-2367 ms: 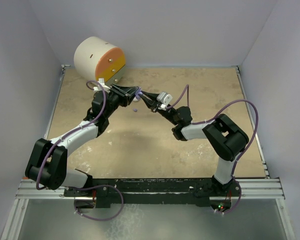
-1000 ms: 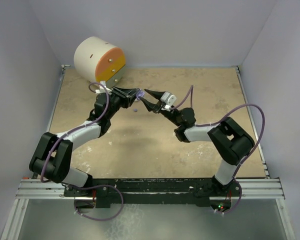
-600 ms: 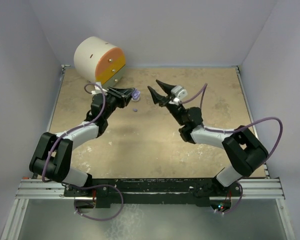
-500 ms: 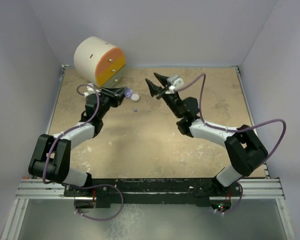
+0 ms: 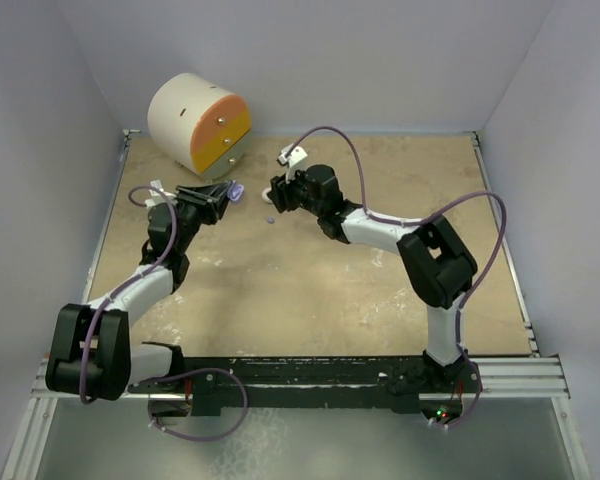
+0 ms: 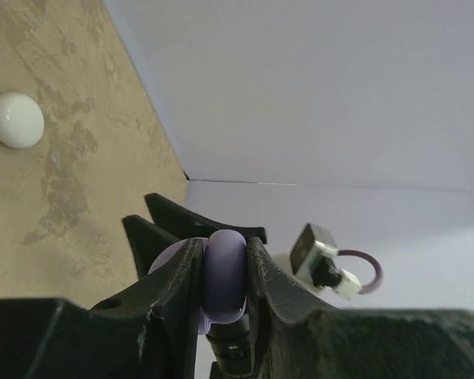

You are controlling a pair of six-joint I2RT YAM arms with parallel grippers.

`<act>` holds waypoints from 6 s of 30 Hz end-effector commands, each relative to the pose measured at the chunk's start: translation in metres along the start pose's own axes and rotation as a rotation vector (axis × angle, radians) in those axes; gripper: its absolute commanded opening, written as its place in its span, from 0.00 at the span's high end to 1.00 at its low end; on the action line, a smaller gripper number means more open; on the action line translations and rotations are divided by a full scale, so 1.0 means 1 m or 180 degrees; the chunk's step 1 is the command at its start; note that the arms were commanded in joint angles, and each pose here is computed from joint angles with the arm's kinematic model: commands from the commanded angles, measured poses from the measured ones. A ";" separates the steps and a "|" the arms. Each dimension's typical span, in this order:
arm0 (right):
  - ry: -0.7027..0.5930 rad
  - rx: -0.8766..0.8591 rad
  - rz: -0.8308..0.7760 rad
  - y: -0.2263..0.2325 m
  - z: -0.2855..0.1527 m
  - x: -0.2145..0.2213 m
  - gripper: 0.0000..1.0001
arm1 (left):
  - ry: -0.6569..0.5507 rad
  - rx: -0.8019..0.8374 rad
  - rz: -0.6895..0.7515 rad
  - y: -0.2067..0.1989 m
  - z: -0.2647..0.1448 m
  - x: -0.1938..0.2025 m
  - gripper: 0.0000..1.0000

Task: Insert the wireless bluetooth earbuds into the charging case
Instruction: Adjust the earbud at the center of the board.

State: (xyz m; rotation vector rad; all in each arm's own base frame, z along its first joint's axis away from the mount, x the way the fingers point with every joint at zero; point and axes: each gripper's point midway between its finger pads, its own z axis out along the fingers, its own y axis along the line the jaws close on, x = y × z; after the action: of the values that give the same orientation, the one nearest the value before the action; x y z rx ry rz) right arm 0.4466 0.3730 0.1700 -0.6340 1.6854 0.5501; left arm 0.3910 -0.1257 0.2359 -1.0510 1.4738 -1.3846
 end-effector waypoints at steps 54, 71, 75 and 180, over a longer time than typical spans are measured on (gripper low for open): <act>0.0791 -0.0615 0.0865 0.044 0.066 0.085 0.43 | 0.0063 0.0165 -0.0106 -0.003 -0.013 -0.007 1.00; 0.1042 -0.0380 0.0818 0.032 0.062 0.113 0.42 | 0.0063 0.0149 -0.0081 -0.004 -0.011 -0.009 1.00; 0.1126 -0.0418 0.0790 0.035 0.059 0.121 0.42 | 0.0061 0.0147 -0.0080 -0.004 -0.011 -0.009 1.00; 0.2486 0.1551 0.0082 -0.137 -0.081 0.207 0.42 | -0.0016 0.0081 -0.0057 -0.004 -0.016 -0.012 1.00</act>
State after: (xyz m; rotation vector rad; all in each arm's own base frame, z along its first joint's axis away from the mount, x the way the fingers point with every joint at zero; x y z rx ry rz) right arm 0.4864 0.2459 0.0252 -0.4524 2.2394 0.0490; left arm 0.3751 -0.1126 0.2215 -1.1087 1.4908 -1.3936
